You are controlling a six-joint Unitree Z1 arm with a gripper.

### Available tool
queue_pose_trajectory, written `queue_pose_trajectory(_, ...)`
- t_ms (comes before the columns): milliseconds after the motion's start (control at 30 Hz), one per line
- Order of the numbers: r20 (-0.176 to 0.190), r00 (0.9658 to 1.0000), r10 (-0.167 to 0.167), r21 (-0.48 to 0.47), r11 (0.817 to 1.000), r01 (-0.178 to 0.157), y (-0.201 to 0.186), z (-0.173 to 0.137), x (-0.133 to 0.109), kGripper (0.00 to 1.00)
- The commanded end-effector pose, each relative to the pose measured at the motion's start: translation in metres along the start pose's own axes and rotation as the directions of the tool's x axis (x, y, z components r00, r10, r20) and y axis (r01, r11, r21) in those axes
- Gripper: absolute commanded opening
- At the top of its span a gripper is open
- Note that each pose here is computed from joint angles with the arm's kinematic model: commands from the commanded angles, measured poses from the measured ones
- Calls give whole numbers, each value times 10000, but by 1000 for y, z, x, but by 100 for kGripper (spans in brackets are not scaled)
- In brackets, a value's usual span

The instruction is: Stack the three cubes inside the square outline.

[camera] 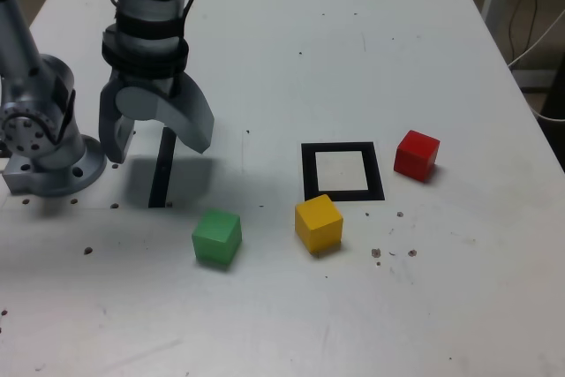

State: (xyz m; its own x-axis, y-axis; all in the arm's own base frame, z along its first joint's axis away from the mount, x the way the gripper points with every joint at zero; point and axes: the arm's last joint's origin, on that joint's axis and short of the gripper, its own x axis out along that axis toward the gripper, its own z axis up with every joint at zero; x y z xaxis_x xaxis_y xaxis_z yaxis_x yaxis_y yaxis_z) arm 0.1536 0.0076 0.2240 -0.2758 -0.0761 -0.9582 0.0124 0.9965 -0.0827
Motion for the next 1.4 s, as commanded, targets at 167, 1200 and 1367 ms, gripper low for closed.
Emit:
queue_pose_trajectory(167,-91,10000,24,6,10000,-24,0,3,0,99)
queue_pose_trajectory(1200,-147,9995,274,76,9996,-272,2,32,-23,99)
queue_pose_trajectory(1367,-100,9993,372,212,9991,-370,0,49,-38,99)
